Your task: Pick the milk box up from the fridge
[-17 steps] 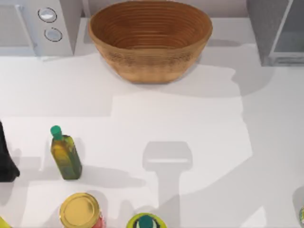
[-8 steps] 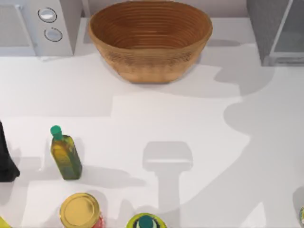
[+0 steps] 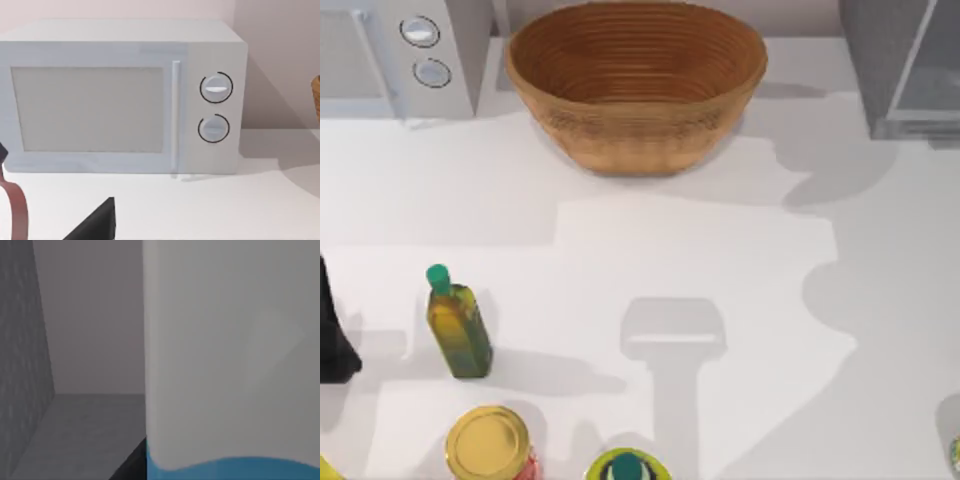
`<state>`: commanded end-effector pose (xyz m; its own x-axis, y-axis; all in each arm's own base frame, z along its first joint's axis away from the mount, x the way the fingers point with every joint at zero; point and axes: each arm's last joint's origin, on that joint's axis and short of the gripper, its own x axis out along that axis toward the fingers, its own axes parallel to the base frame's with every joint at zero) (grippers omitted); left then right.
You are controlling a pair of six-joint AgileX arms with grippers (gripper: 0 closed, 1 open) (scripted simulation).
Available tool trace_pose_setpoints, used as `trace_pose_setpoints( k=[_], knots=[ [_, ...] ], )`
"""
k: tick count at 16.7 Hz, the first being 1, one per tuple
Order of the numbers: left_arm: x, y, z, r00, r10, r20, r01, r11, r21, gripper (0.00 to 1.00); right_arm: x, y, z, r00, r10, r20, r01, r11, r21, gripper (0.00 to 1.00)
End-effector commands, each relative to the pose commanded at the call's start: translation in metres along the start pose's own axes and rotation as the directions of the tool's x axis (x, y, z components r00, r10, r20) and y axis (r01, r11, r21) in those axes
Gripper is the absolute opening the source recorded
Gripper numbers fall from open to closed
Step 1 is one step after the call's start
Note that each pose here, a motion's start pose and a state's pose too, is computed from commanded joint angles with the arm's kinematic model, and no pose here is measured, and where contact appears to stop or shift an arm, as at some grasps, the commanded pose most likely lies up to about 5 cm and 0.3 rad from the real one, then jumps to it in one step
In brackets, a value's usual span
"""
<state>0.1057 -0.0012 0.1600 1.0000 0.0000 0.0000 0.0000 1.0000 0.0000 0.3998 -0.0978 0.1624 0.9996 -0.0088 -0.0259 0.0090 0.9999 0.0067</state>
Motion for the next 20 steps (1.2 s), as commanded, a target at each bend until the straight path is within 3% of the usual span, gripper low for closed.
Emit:
trace_pose_setpoints(
  k=[5, 12, 16, 20],
  knots=[
    [0.0, 0.0, 0.0, 1.0, 0.0, 0.0, 0.0, 1.0, 0.0, 1.0, -0.048, 0.002, 0.0, 1.0, -0.003, 0.009, 0.003, 1.0, -0.001, 0.0],
    [0.0, 0.0, 0.0, 1.0, 0.0, 0.0, 0.0, 1.0, 0.0, 1.0, -0.052, 0.004, 0.002, 1.0, 0.002, 0.017, -0.002, 1.0, -0.003, 0.0],
    [0.0, 0.0, 0.0, 1.0, 0.0, 0.0, 0.0, 1.0, 0.0, 1.0, -0.069, 0.016, 0.022, 1.0, 0.004, 0.016, -0.004, 1.0, -0.005, 0.0],
    [0.0, 0.0, 0.0, 1.0, 0.0, 0.0, 0.0, 1.0, 0.0, 1.0, -0.113, 0.039, 0.053, 1.0, 0.001, 0.021, -0.001, 1.0, -0.009, 0.0]
  ],
)
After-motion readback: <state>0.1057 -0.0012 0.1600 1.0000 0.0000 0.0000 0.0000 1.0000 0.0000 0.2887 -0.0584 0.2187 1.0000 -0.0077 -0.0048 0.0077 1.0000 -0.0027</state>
